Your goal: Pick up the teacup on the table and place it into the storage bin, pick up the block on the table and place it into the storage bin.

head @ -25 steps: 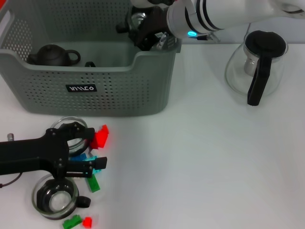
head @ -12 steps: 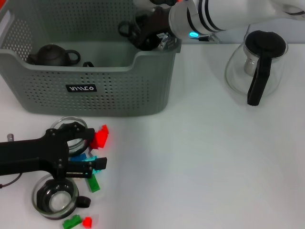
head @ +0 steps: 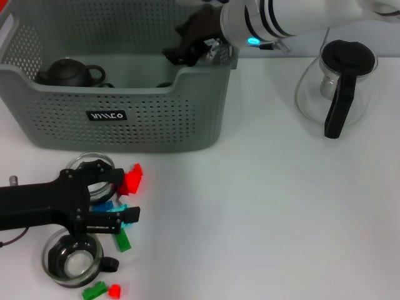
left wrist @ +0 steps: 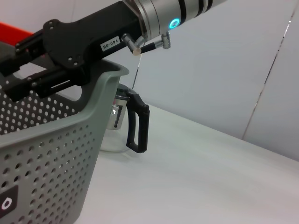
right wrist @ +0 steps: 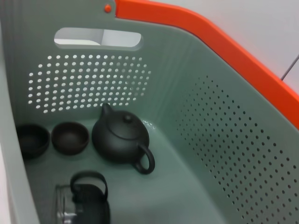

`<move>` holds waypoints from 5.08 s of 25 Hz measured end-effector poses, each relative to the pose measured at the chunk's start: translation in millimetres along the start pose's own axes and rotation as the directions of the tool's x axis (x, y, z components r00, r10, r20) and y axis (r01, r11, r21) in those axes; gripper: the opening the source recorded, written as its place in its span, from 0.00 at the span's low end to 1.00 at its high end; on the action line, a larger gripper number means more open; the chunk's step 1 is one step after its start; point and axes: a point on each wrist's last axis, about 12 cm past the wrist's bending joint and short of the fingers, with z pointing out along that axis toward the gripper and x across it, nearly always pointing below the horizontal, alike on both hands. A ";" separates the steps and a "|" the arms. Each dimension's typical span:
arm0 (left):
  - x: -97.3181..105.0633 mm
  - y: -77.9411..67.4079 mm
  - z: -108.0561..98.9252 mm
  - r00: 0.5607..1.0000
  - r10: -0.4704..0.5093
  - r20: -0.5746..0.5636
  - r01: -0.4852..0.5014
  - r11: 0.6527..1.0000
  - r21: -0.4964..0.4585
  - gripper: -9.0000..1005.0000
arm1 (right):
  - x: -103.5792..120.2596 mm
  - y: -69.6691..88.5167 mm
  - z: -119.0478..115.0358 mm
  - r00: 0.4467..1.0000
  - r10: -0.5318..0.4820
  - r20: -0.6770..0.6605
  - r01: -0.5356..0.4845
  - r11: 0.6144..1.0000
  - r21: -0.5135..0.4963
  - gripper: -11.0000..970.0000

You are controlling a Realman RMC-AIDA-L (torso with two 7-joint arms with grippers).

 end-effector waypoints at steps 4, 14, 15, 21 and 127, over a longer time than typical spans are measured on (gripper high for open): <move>0.3 -0.2 -0.6 1.000 -0.001 0.000 0.001 1.000 -0.001 0.94 | -4.6 -2.4 -3.3 1.000 -0.007 0.022 0.007 1.000 0.007 0.52; 3.3 -0.8 -6.0 1.000 -0.012 0.011 0.012 1.000 -0.025 0.95 | -26.5 -7.7 -47.3 0.965 0.056 0.257 -0.049 0.998 -0.034 0.59; 3.3 -0.7 -6.1 1.000 -0.012 0.011 0.012 1.000 -0.026 0.95 | -26.5 -6.4 -53.7 0.958 0.060 0.281 -0.048 0.998 -0.048 0.61; 3.0 -0.4 -6.9 1.000 -0.010 0.013 0.011 1.000 -0.029 0.95 | -14.6 4.1 -85.3 0.921 0.104 0.375 -0.059 0.990 -0.131 0.69; -55.5 -27.4 19.1 0.521 0.378 -0.765 -0.277 0.923 0.267 0.90 | 135.9 81.6 -74.8 0.842 0.363 0.400 -0.092 0.826 -0.556 0.95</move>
